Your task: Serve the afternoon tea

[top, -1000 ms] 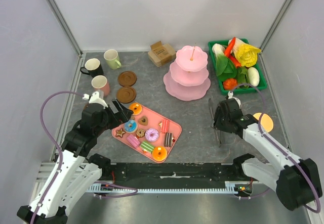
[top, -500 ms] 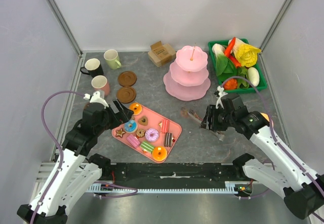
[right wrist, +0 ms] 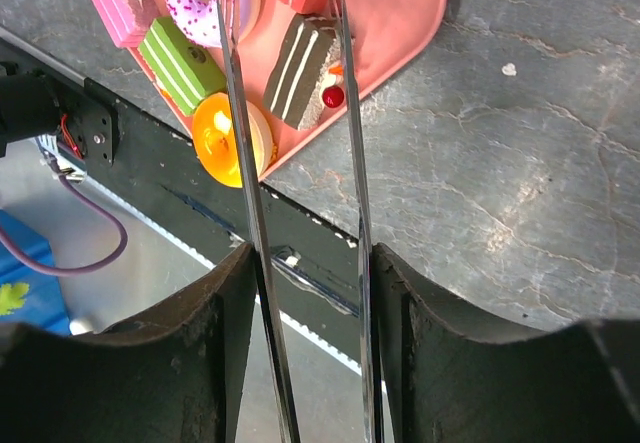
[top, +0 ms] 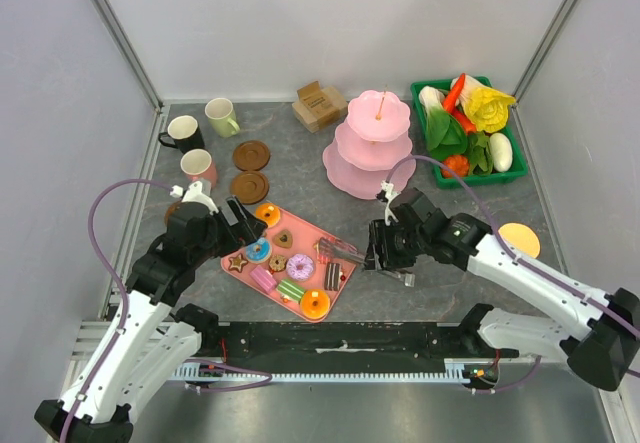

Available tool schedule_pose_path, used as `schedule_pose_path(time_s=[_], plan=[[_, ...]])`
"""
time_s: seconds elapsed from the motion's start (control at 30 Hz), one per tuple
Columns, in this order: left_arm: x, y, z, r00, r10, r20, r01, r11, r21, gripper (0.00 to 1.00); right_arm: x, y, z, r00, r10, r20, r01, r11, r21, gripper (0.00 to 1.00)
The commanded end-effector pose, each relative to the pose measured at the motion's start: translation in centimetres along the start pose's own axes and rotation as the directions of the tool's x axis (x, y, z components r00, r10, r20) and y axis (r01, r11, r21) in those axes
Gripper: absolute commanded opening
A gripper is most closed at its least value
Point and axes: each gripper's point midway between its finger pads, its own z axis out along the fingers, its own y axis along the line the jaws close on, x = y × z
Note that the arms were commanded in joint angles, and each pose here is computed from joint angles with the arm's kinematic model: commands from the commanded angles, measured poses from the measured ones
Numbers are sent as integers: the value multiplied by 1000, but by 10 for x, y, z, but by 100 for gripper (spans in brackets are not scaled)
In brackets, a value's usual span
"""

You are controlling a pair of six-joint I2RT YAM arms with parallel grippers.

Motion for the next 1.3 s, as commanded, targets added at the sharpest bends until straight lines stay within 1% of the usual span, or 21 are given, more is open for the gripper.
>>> schedule_pose_path(time_s=[0.0, 0.2, 0.3, 0.53, 0.63, 0.93, 1.03, 1.27], plan=[[0, -9, -1, 1000, 1, -1, 0, 999, 51, 99, -25, 22, 6, 997, 12, 73, -10, 1000, -24, 54], [2, -8, -1, 1000, -2, -5, 2, 999, 53, 99, -22, 16, 16, 998, 24, 54, -26, 999, 34, 54], [3, -8, 0, 1000, -1, -12, 2, 999, 51, 99, -27, 13, 18, 997, 26, 71, -30, 998, 63, 53], [3, -9, -1, 1000, -1, -15, 2, 998, 59, 99, -38, 5, 23, 997, -4, 80, -7, 990, 142, 52], [4, -9, -1, 1000, -1, -14, 2, 998, 58, 99, -42, 6, 23, 997, -21, 78, 9, 988, 153, 52], [4, -7, 1, 1000, 1, -16, 0, 999, 52, 99, -51, 12, 3, 990, -107, 93, 88, 978, 190, 52], [5, -7, 1, 1000, 2, -17, -2, 999, 49, 100, -45, 16, -1, 986, -154, 64, 139, 973, 186, 53], [6, -7, 2, 1000, 2, -23, -1, 999, 50, 99, -30, 22, 2, 979, -203, 10, 198, 964, 176, 53]])
